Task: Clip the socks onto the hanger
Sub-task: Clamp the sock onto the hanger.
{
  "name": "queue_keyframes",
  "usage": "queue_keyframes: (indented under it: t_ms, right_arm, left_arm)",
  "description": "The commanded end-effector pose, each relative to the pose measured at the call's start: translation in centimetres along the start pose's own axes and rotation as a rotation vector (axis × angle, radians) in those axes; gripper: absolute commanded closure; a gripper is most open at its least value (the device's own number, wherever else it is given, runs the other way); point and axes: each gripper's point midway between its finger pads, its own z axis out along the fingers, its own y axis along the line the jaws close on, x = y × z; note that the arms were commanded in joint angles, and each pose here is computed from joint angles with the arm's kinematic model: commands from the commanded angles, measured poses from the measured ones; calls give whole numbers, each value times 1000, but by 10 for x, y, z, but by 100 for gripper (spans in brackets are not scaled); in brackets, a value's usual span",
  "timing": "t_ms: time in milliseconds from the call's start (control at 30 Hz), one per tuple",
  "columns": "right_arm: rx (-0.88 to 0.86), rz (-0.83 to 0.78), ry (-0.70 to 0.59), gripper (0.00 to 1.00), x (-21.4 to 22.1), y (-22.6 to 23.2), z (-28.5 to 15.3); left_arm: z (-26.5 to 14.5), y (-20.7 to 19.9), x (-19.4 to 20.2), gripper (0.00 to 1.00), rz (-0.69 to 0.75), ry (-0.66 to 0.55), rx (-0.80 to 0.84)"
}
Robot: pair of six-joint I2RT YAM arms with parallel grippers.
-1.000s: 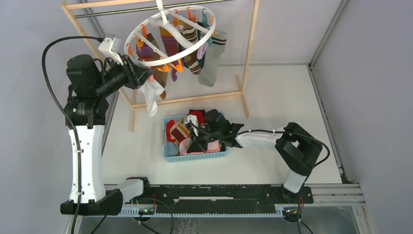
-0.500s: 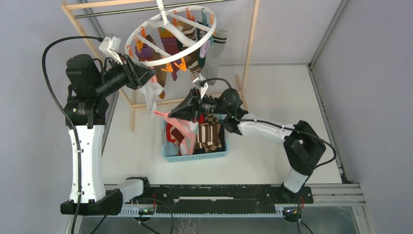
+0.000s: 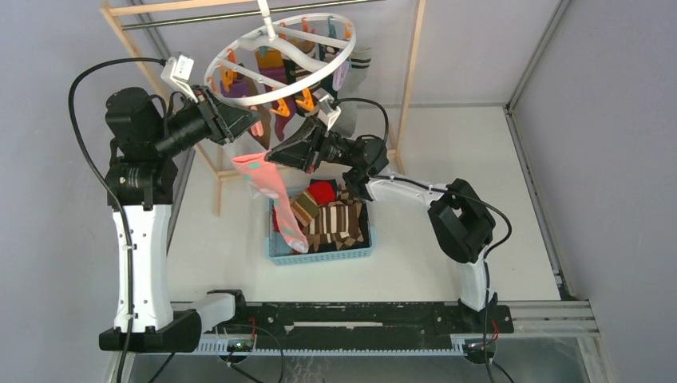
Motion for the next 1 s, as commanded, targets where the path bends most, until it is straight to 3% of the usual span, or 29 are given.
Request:
queue_keyframes:
  t_ms: [0, 967]
  right_arm:
    - [-87, -36, -101, 100, -36, 26, 5]
    - [-84, 0, -164, 100, -58, 4, 1]
  left_arm:
    - [-8, -24, -10, 95, 10, -15, 75]
    - [-5, -30, -5, 95, 5, 26, 143]
